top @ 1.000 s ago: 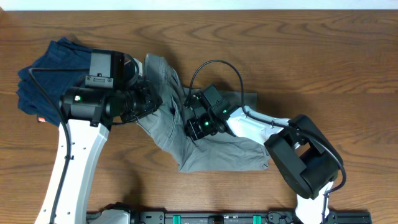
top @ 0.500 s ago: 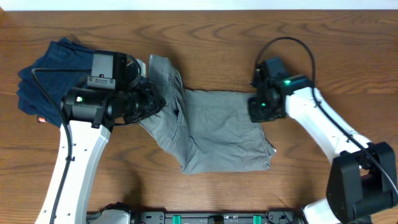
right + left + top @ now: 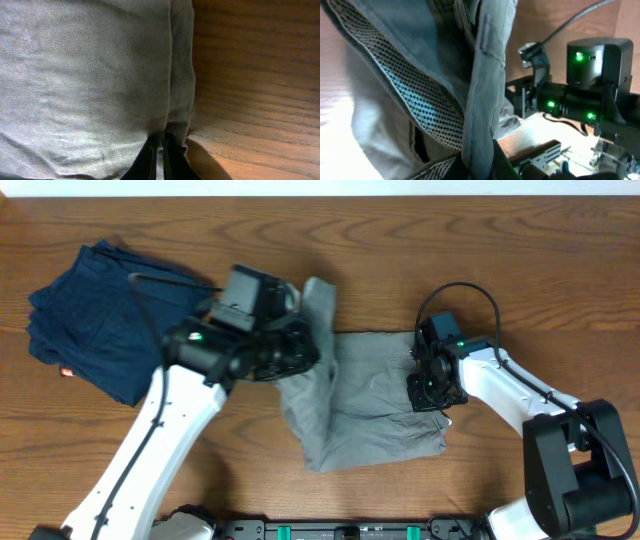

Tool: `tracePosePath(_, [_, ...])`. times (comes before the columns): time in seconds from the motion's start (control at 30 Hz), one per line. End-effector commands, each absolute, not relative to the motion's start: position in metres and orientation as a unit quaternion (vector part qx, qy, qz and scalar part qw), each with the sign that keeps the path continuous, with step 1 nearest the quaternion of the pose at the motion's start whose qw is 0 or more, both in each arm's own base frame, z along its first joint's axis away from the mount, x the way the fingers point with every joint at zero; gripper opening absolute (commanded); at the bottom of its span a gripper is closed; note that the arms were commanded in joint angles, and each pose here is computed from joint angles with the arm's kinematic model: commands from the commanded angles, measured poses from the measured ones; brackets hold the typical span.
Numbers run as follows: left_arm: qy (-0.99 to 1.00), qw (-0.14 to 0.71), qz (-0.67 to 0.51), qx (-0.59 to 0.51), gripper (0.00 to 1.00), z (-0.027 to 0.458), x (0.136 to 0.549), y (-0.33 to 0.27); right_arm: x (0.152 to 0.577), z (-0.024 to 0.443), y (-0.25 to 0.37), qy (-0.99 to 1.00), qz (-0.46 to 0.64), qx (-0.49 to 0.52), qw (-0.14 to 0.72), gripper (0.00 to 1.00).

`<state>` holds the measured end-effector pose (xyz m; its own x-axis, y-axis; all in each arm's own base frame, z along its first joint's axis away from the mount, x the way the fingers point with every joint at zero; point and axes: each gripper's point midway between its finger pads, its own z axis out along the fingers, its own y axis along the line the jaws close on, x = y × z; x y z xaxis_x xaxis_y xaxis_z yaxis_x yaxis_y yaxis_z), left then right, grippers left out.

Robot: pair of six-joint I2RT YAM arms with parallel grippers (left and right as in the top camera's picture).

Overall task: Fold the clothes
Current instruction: 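Fold the shorts in half, bringing the right gripper's end toward the left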

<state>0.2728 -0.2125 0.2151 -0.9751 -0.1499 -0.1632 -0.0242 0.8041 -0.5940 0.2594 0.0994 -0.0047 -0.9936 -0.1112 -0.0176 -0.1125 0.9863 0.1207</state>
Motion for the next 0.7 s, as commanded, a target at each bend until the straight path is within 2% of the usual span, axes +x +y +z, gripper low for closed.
tracePosePath(0.0, [0.938,0.084,-0.331,-0.059,0.06,0.219,0.271,-0.242,0.242,-0.021,0.097,0.997,0.052,-0.049,-0.022,0.06])
tracePosePath(0.27, [0.946,0.039,-0.314,-0.074,0.06,0.185,0.257,-0.294,0.247,-0.021,0.100,0.998,0.055,-0.039,-0.012,0.06])
tracePosePath(0.47, [0.940,0.046,-0.336,-0.044,0.06,0.189,0.250,-0.321,0.254,-0.020,0.101,0.998,0.058,-0.032,0.001,0.07])
tracePosePath(0.5, [0.938,0.050,-0.341,-0.029,0.14,0.191,0.248,-0.323,0.257,-0.018,0.098,0.998,0.054,-0.022,0.004,0.10])
tracePosePath(0.57, [0.936,0.073,-0.343,0.022,0.40,0.195,0.251,-0.322,0.271,-0.004,0.082,0.999,0.033,0.027,0.018,0.17])
tracePosePath(0.67, [0.936,0.110,-0.331,0.038,0.48,0.197,0.270,-0.307,0.300,0.033,0.061,0.994,0.035,0.080,0.058,0.20])
